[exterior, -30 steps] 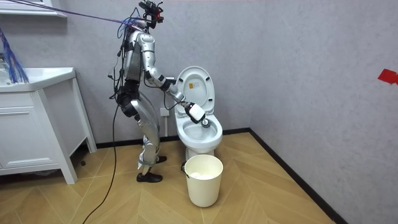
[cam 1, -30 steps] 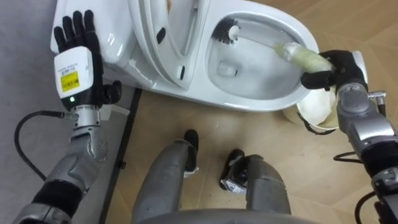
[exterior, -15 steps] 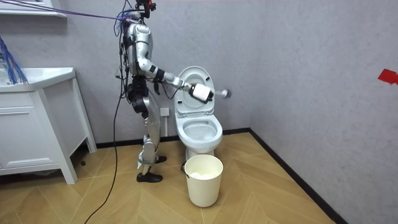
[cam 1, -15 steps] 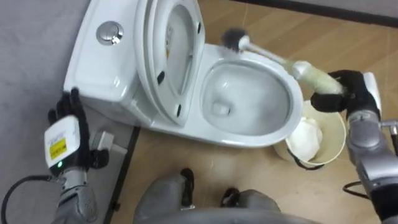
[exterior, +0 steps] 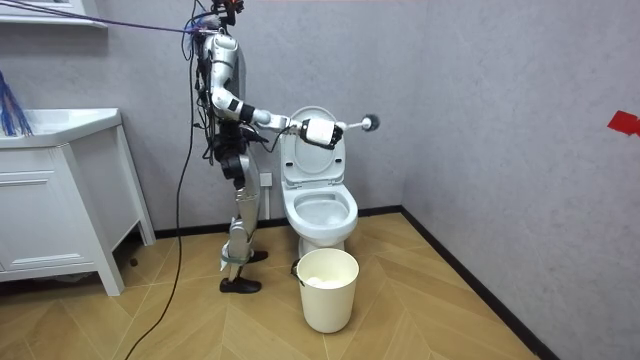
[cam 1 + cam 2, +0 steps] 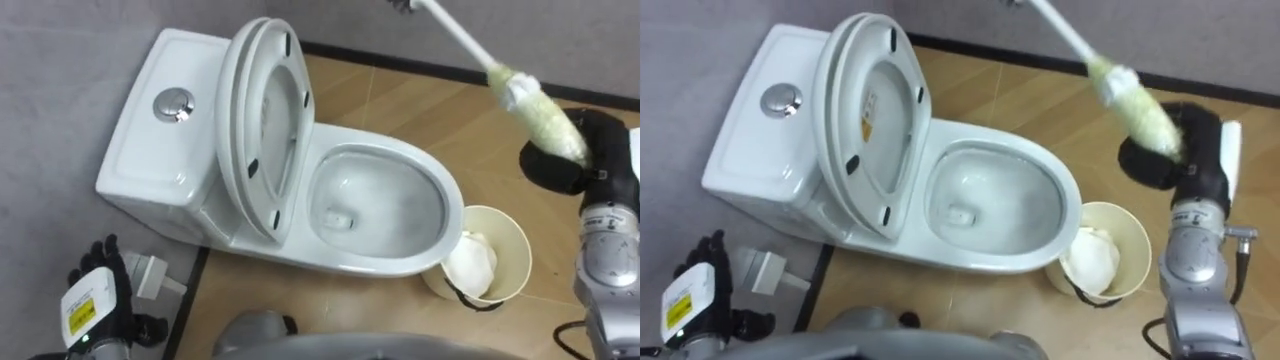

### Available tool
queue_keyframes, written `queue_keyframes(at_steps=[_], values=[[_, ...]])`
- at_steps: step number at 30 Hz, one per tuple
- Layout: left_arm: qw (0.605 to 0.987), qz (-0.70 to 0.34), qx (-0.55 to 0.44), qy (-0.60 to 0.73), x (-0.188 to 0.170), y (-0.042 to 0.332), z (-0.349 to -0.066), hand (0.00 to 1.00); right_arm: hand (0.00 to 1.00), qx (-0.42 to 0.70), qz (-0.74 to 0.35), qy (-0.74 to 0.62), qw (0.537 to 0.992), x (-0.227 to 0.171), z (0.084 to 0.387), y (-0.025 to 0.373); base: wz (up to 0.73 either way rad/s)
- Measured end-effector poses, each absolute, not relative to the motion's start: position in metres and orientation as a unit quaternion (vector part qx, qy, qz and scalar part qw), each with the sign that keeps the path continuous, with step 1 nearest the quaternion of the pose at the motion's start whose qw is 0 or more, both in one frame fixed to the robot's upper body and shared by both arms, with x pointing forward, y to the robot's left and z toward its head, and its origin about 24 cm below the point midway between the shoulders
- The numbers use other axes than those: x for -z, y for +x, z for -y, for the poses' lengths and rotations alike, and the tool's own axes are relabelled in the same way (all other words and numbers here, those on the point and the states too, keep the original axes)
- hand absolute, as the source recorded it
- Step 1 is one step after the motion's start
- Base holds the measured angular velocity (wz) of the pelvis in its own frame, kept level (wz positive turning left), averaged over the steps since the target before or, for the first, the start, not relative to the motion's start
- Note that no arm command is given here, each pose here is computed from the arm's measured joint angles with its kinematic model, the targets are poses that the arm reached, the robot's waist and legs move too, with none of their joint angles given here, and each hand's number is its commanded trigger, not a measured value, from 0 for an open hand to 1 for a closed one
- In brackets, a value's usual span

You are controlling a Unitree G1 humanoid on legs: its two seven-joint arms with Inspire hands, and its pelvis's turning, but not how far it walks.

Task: Brush toilet

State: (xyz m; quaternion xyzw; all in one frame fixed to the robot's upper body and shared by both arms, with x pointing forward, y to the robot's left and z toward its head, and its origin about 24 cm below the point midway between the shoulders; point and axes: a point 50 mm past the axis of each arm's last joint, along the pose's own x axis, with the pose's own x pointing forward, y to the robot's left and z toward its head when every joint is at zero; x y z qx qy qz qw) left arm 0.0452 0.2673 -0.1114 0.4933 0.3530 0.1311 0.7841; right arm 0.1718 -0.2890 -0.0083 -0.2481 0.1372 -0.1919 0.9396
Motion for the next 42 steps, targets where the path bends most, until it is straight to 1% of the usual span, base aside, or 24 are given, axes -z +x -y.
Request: queue_keyframes(at_steps=[8,12,15,22,25,35,42], values=[[0.777,-0.413,-0.136,0.456,0.123,0.03,-0.268,0.0,1.0,0.193,-0.135,-0.247,0.94,0.008,0.287,0.167,-0.11],[0.764,-0.46,-0.134,0.432,0.13,0.018,-0.269,0.0,1.0,0.199,-0.171,-0.239,0.935,0.024,0.286,0.151,-0.06],[0.763,-0.476,-0.132,0.417,0.132,0.019,-0.27,0.0,1.0,0.206,-0.208,-0.23,0.928,0.04,0.285,0.141,-0.01],[0.774,-0.47,-0.12,0.408,0.132,0.035,-0.268,0.0,1.0,0.228,-0.28,-0.221,0.906,0.067,0.283,0.116,-0.01],[0.778,-0.464,-0.12,0.406,0.131,0.04,-0.267,0.0,1.0,0.222,-0.309,-0.218,0.899,0.079,0.278,0.106,-0.17],[0.78,-0.48,-0.097,0.39,0.135,0.038,-0.262,0.0,1.0,0.249,-0.384,-0.203,0.865,0.106,0.277,0.083,0.0],[0.772,-0.505,-0.081,0.377,0.142,0.032,-0.259,0.0,1.0,0.282,-0.432,-0.178,0.838,0.121,0.28,0.064,-0.03]])
